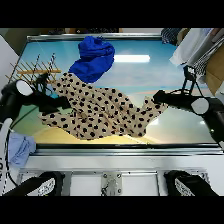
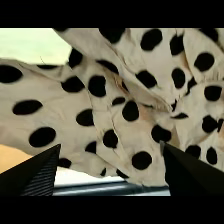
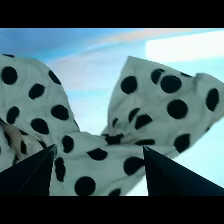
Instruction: Fold the clothes and pants, and hang the long-sleeved shirts on hangers.
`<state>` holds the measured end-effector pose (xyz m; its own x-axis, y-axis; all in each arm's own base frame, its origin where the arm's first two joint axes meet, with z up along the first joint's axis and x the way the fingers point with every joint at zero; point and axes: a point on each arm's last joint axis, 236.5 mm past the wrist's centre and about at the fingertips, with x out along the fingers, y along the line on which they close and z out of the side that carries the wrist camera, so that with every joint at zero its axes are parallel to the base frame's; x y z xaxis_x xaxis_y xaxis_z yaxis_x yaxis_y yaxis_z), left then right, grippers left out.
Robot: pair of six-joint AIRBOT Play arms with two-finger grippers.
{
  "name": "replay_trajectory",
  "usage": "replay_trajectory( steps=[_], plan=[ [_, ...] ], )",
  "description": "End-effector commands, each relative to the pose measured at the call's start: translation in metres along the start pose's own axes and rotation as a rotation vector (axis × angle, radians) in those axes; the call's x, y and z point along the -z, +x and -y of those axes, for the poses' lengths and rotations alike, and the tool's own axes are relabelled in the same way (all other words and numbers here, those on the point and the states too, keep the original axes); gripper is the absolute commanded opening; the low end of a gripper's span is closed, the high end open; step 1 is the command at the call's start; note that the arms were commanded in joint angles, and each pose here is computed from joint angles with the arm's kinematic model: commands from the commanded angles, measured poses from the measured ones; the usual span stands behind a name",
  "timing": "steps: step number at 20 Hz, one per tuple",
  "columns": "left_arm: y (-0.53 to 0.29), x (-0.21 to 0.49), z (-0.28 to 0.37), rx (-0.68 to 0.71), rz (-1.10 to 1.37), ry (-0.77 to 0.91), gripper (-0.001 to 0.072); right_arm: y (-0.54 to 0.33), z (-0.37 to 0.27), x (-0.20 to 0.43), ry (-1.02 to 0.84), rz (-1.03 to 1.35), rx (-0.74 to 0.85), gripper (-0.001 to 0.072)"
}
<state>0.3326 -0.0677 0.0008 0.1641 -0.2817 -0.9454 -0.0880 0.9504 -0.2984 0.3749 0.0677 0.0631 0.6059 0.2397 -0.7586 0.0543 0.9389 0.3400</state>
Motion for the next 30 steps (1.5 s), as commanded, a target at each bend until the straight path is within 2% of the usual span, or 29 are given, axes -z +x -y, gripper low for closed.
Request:
replay_trajectory(
  steps=[1, 6, 10, 13, 16, 24, 25, 26, 27, 28, 29, 30],
  plan=[
    [0.031, 0.069, 0.008, 0.002, -0.12, 0.01, 0.068, -0.016, 0.033, 0.054, 0.021, -0.209, 0.059, 0.0589],
    [0.052, 0.109, -0.021, -0.014, -0.148, -0.214, 0.068, 0.02, 0.056, 0.134, 0.27, -0.378, 0.09, 0.0589],
    [0.071, 0.116, -0.015, 0.138, -0.129, -0.448, 0.0679, 0.051, 0.03, 0.162, 0.425, -0.406, -0.058, 0.0589],
    [0.081, 0.107, -0.003, 0.222, -0.079, -0.546, 0.068, 0.06, 0.008, 0.17, 0.412, -0.442, -0.146, 0.0589],
    [0.089, 0.1, 0.009, 0.229, -0.04, -0.514, 0.0679, 0.068, -0.003, 0.183, 0.37, -0.479, -0.154, 0.0589],
    [0.129, 0.097, 0.045, 0.187, -0.21, -0.405, 0.0678, 0.083, -0.019, 0.202, 0.301, -0.507, -0.147, 0.0586],
    [0.131, 0.096, 0.049, 0.187, -0.221, -0.39, 0.062, 0.085, -0.019, 0.201, 0.301, -0.5, -0.145, 0.0584],
    [0.132, 0.094, 0.055, 0.188, -0.23, -0.375, 0.0396, 0.086, -0.019, 0.2, 0.298, -0.492, -0.143, 0.0564],
    [0.133, 0.091, 0.059, 0.19, -0.227, -0.36, 0.0218, 0.087, -0.018, 0.199, 0.299, -0.487, -0.141, 0.0352],
    [0.132, 0.087, 0.063, 0.191, -0.218, -0.343, 0.0097, 0.088, -0.018, 0.198, 0.3, -0.483, -0.14, 0.0116],
    [0.129, 0.083, 0.066, 0.198, -0.209, -0.334, 0.0034, 0.089, -0.018, 0.196, 0.301, -0.474, -0.14, 0.0016],
    [0.125, 0.077, 0.07, 0.207, -0.201, -0.32, 0.0012, 0.089, -0.018, 0.194, 0.294, -0.465, -0.141, 0.0013]
  ],
)
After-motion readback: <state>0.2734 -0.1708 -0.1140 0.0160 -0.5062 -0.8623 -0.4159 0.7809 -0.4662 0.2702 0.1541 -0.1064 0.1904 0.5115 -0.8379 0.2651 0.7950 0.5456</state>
